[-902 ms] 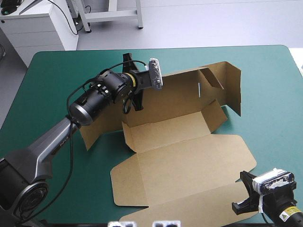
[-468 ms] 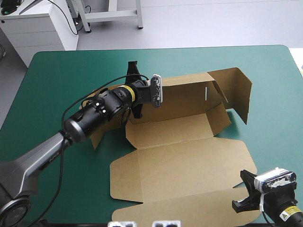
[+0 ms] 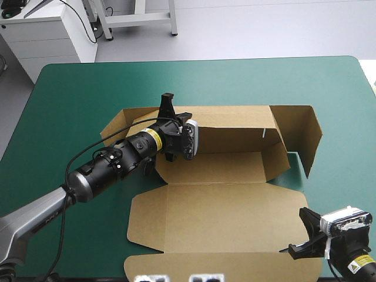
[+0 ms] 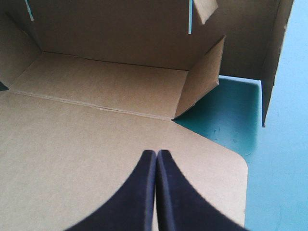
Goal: Fold the box
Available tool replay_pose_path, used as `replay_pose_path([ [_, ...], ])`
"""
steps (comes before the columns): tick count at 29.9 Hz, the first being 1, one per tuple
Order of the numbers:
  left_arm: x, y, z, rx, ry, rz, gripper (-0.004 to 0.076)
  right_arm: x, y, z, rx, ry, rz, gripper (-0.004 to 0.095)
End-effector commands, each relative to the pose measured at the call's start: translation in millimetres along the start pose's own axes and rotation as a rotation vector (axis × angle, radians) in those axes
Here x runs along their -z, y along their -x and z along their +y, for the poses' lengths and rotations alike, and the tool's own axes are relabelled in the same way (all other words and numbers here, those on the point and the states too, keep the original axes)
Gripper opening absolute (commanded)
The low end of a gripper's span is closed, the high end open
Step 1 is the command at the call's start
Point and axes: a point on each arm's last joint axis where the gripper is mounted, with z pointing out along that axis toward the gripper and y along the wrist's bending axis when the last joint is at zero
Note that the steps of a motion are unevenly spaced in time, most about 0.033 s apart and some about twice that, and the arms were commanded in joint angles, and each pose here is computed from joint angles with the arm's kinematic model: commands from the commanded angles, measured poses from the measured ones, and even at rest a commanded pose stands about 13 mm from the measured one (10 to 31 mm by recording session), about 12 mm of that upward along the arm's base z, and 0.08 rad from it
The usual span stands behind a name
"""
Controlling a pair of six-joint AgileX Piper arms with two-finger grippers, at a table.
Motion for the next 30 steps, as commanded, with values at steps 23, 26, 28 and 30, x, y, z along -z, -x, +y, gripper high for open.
replay_pose_path([
  [23,23,7,19,0.019,0.093,-0.043,-0.0009,-32,117,-7,-0.041,-0.011,-0.028,-0.0017],
  [26,23,-1,18,0.025,0.074,-0.005,-0.0009,-41,142,-8,-0.039,-0.004,-0.012,-0.0018],
  [28,23,-6,20,0.034,0.076,0.012,-0.0009,-49,157,-9,-0.037,-0.001,0.002,-0.0017],
  [30,25,-7,22,0.036,0.088,0.01,-0.0009,-57,173,-11,-0.032,0.002,0.016,-0.0017],
])
